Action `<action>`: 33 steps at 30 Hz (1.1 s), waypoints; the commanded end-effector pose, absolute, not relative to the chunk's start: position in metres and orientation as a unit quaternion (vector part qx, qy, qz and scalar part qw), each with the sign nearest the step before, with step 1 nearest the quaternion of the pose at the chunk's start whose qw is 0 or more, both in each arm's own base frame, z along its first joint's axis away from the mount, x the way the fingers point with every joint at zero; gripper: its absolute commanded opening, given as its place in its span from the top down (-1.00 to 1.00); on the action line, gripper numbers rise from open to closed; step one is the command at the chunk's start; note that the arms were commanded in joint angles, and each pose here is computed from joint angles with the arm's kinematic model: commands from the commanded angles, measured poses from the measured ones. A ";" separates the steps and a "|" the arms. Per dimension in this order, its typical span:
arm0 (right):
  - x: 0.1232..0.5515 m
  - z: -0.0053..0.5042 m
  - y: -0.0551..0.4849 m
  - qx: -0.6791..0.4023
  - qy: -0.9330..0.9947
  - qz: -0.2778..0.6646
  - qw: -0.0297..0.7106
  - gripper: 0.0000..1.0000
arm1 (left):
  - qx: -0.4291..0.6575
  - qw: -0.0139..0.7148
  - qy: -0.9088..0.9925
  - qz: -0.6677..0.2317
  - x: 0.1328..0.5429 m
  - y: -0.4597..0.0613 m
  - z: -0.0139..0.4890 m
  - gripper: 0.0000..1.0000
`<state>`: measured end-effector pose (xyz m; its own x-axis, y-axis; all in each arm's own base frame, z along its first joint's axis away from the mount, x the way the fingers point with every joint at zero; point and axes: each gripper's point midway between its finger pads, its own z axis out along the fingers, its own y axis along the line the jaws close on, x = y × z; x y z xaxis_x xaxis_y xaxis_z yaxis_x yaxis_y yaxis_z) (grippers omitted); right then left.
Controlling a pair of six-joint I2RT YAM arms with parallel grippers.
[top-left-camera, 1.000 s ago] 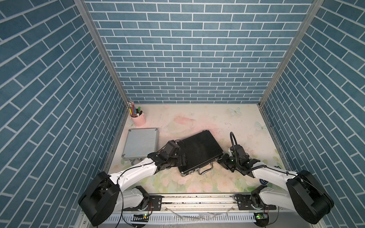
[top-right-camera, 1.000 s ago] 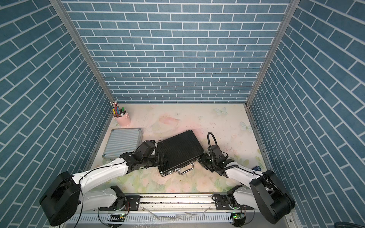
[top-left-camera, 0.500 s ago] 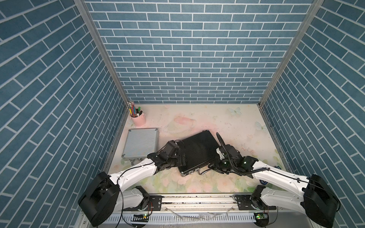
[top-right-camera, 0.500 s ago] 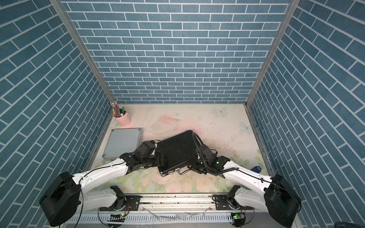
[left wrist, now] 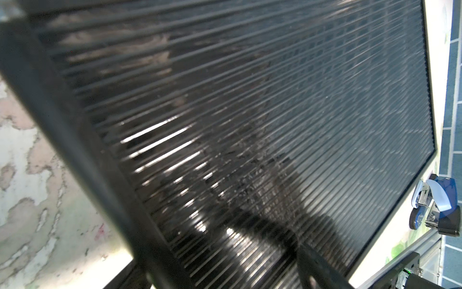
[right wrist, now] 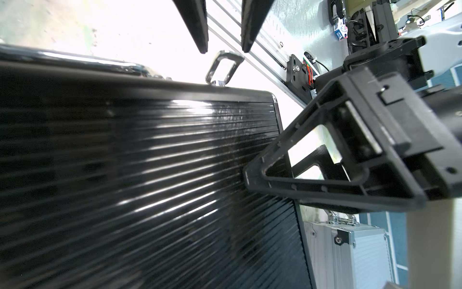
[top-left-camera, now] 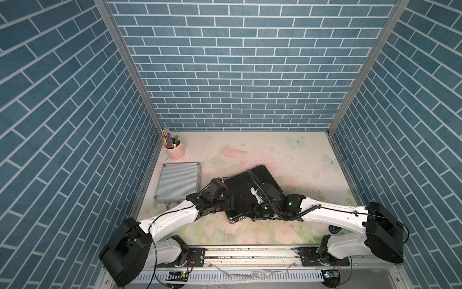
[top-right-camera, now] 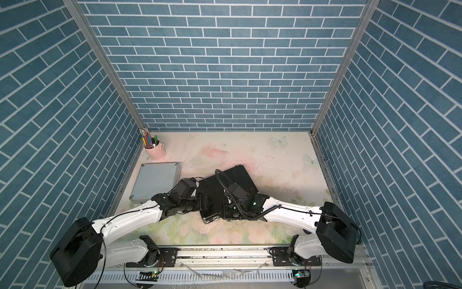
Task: Close the poker set cases
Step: Fasten the fastener on the poker set case.
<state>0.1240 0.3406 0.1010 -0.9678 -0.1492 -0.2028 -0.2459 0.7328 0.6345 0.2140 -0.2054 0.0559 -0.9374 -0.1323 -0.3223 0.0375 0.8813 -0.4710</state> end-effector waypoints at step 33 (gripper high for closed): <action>0.098 0.065 0.344 -0.160 0.940 0.301 0.019 0.70 | 0.003 0.124 0.968 -0.216 0.189 -0.190 0.025 -0.77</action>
